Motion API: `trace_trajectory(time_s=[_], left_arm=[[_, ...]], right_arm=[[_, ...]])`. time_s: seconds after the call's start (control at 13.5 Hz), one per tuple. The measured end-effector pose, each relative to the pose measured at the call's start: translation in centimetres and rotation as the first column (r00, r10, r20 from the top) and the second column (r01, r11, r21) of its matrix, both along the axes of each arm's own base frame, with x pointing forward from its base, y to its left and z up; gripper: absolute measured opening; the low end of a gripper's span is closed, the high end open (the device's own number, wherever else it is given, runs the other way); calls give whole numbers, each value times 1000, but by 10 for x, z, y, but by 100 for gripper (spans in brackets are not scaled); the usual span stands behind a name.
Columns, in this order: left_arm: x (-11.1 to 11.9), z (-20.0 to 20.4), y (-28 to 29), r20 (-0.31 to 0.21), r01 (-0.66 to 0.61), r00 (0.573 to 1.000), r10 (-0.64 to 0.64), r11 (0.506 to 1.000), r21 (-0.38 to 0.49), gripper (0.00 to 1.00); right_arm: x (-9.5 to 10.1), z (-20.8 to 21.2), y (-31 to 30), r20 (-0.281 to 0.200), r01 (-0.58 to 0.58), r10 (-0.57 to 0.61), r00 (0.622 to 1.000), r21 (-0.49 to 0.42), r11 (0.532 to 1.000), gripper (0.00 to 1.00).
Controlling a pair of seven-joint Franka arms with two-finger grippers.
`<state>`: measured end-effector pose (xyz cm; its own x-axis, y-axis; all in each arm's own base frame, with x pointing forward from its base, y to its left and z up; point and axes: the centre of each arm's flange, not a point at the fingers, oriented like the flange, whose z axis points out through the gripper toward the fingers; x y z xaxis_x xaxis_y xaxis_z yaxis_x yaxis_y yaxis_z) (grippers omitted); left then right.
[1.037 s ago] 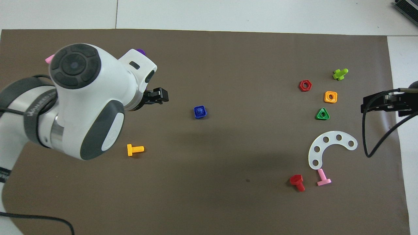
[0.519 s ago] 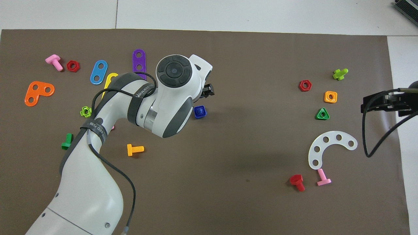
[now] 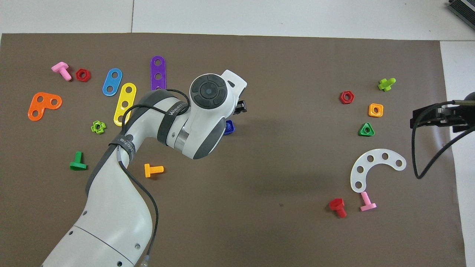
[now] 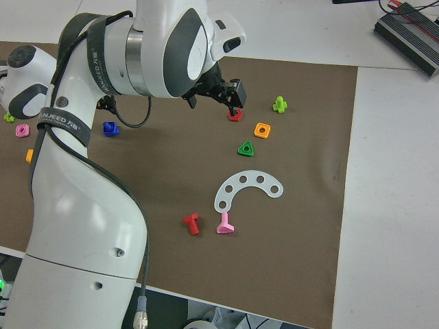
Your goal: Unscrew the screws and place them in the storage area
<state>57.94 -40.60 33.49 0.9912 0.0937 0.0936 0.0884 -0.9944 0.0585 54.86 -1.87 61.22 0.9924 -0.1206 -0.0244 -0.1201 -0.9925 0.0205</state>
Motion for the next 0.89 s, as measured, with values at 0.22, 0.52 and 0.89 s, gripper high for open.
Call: trace_trajectory(time_s=[0.22,0.52,0.89], left_arm=[[-6,-5,-4,-6,10,1000,-10,1000,5,93],[-10,-13,-5,-15,18,1000,-18,1000,18,89],[-13,-22,-7,-23,24,999,-24,999,25,82]], right_arm=[[0,0,0,0,0,0,1000,0,1000,100],[0,0,0,0,0,0,1000,0,1000,100],[0,0,0,0,0,0,1000,0,1000,100]])
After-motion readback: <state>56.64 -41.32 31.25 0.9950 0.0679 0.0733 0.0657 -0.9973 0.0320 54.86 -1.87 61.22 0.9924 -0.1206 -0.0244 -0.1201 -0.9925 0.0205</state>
